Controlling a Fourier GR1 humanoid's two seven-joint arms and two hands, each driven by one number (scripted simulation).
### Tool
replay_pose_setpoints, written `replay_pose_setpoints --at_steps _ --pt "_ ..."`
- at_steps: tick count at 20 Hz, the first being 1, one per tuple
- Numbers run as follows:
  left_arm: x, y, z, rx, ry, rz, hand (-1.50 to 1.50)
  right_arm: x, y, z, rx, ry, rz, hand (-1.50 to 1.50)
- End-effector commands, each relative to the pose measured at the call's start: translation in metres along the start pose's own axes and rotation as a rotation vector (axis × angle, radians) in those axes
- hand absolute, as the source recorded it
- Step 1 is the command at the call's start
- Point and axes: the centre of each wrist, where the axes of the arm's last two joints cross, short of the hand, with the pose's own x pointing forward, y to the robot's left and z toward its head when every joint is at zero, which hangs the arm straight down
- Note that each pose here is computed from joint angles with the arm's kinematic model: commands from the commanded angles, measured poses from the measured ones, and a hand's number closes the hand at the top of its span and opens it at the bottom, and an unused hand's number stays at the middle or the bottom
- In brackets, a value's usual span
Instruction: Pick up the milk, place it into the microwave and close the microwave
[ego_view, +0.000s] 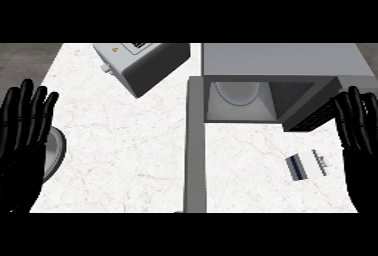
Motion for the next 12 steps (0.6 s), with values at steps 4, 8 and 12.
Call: replay_pose_setpoints --at_steps 4,8,12 --pt "0.017 0.026 -0.006 -0.058 0.013 -0.015 -1.5 0.005 -0.042 0.008 -0.063 -0.003 0.094 -1.5" --pt "-0.004 0.037 0.003 -0.059 0.107 0.244 -1.5 0.012 -0.047 0.028 -0.003 0.011 -0.017 -1.5" --pt "0.013 0.068 0.009 -0.069 0.106 0.254 -1.5 0.026 -0.051 0.044 -0.047 0.02 0.014 -1.5"
